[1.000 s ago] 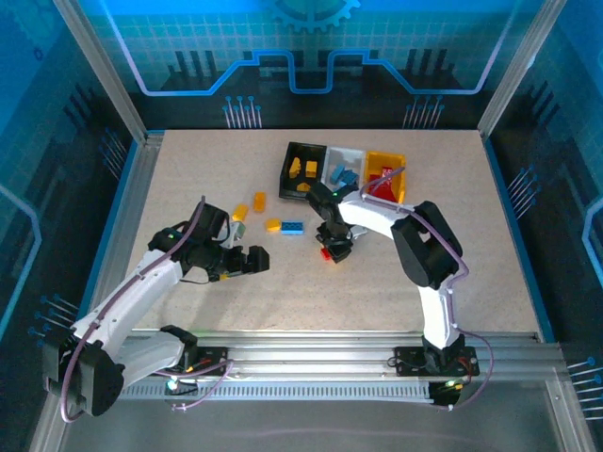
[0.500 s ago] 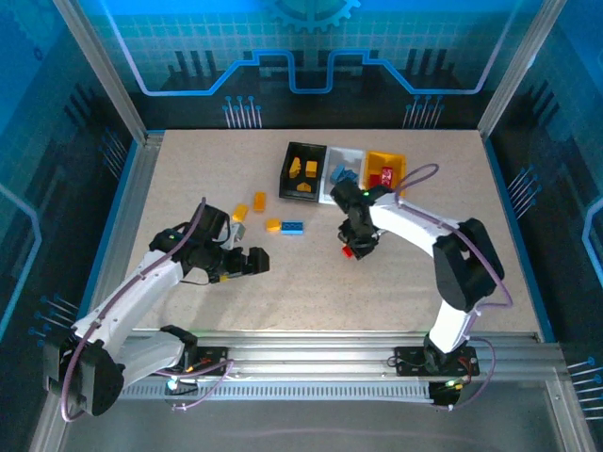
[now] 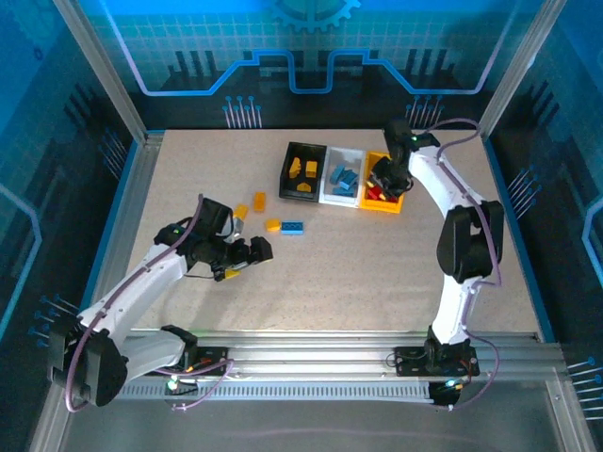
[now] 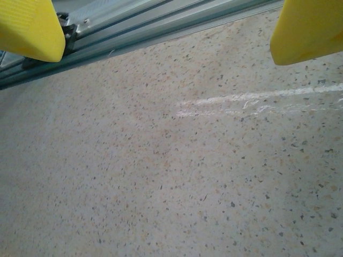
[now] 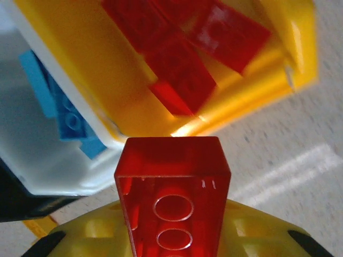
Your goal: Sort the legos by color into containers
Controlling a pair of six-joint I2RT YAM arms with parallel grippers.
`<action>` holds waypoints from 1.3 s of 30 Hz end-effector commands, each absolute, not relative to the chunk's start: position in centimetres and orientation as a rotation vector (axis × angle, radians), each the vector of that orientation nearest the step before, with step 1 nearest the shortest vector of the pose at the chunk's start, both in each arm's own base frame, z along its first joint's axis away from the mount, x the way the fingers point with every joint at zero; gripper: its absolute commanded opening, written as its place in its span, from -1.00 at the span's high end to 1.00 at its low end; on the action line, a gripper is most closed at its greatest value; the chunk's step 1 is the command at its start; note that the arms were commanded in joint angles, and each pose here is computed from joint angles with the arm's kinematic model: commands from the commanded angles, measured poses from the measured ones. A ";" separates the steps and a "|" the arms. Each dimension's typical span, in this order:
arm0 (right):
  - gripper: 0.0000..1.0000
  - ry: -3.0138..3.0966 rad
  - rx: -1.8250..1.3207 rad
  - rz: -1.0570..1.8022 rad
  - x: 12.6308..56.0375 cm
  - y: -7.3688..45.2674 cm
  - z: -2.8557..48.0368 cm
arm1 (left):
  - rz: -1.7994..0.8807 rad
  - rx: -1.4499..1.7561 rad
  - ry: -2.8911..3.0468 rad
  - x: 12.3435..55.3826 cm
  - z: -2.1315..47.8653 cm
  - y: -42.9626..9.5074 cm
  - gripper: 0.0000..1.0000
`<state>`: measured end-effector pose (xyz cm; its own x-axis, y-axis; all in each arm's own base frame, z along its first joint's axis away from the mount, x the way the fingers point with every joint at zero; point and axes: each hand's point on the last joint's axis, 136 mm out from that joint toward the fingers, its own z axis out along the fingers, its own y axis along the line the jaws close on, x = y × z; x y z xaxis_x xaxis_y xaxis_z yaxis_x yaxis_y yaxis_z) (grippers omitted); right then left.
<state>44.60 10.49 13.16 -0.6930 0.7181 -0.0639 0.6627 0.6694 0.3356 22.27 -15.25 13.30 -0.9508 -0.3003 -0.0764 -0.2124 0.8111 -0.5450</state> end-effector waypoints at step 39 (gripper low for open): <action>-0.25 2.622 -0.954 0.604 39.8 27.0 15.6 | -0.651 -0.449 2.864 30.4 13.4 -14.3 -0.98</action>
<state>43.14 22.40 16.84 -0.9323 -0.1690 -0.3197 -0.2894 0.8789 0.3792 31.49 -14.59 12.75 -0.9452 -0.3142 -0.0891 -0.2499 0.8714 -0.4222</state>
